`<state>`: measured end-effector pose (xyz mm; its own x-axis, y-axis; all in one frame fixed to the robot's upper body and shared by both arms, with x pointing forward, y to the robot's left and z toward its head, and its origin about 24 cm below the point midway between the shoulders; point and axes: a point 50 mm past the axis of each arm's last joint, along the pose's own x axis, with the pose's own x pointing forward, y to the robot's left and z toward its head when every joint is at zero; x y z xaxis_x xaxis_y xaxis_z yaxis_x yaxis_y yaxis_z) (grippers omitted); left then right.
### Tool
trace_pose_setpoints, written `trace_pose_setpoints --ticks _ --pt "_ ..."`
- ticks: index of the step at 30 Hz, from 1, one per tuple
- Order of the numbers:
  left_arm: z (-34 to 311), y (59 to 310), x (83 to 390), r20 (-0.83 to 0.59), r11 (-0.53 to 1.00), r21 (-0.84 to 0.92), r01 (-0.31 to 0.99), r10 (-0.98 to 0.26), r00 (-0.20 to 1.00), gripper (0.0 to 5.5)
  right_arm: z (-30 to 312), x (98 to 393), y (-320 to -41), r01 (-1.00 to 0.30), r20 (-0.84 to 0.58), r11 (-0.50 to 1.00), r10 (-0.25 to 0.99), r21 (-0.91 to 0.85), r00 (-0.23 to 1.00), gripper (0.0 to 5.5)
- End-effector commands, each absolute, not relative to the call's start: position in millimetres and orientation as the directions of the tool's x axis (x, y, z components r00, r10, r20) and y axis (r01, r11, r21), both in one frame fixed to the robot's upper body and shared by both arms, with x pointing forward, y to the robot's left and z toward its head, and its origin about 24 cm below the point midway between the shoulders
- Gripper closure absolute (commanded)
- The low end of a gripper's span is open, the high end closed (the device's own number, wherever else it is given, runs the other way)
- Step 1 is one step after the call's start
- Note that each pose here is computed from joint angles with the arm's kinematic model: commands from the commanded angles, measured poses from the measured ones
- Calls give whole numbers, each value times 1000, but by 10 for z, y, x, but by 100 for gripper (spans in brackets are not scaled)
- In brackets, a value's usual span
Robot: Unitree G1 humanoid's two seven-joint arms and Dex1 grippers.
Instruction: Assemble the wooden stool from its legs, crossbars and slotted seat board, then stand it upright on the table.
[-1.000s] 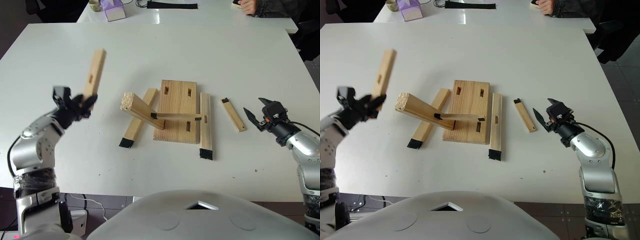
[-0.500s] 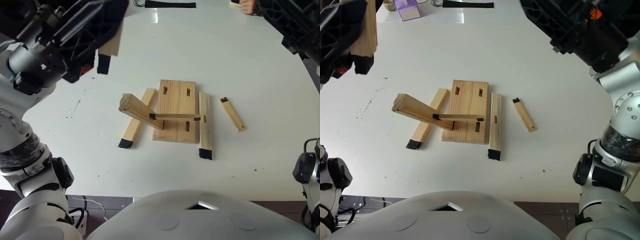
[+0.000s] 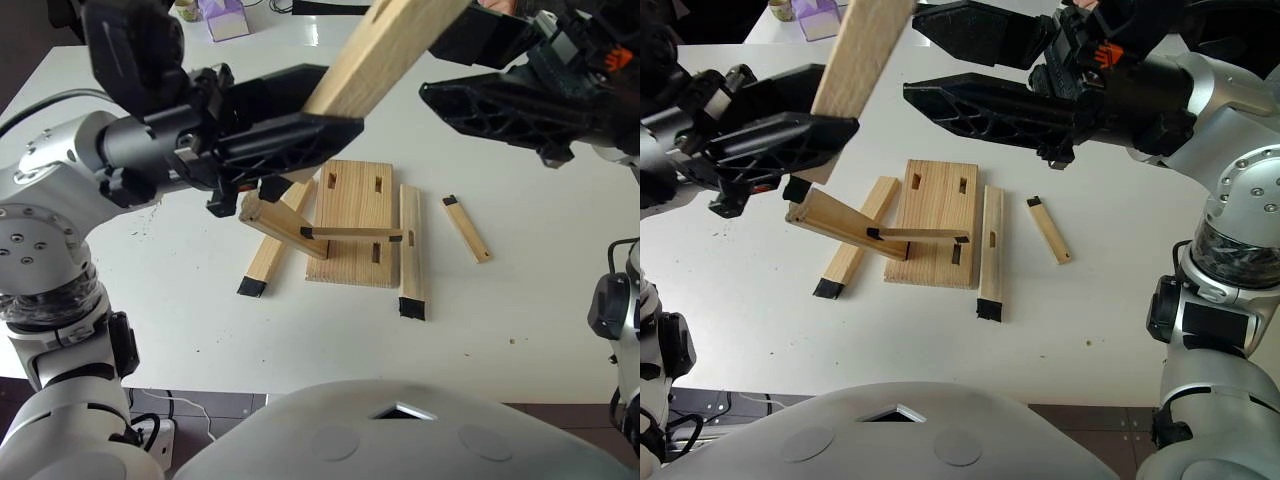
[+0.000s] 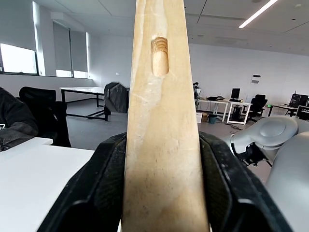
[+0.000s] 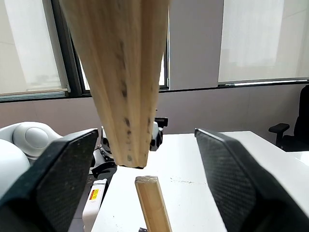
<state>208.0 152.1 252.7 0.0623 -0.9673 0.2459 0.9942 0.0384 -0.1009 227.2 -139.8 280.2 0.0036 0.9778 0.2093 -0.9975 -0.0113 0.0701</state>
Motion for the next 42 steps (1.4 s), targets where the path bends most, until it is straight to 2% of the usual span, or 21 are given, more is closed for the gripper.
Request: trace_pose_setpoints --ticks 1,14,25,33,34,37,40,42 --pt "2458 1567 2108 212 60 -82 995 -974 76 349 2888 2238 -1381 -999 204 -31 979 44 -21 182" --pt "2383 1528 2099 183 27 -65 998 -982 38 349 2967 2223 -1332 -999 212 -41 976 6 -39 182" --pt "2403 1538 2207 183 86 -52 995 -979 94 349 2922 2187 -1352 -998 157 -58 986 -19 -60 338" --pt "2478 1533 2316 236 161 -28 987 -958 163 349 2839 2254 -1355 -999 111 -2 994 -43 -6 338" --pt "2481 1530 2343 234 176 -34 984 -956 179 313 2842 2259 -1357 -999 116 3 993 -50 -3 338" --pt "2521 1507 2368 246 164 -55 985 -954 172 259 2910 2295 -1395 -996 150 32 989 -85 19 347" --pt "2625 1515 2497 319 257 -59 965 -911 262 211 2987 2330 -1454 -987 155 85 986 -137 64 349" --pt "2729 1568 2580 392 282 -95 955 -871 297 181 2969 2375 -1486 -968 103 146 986 -205 127 349"
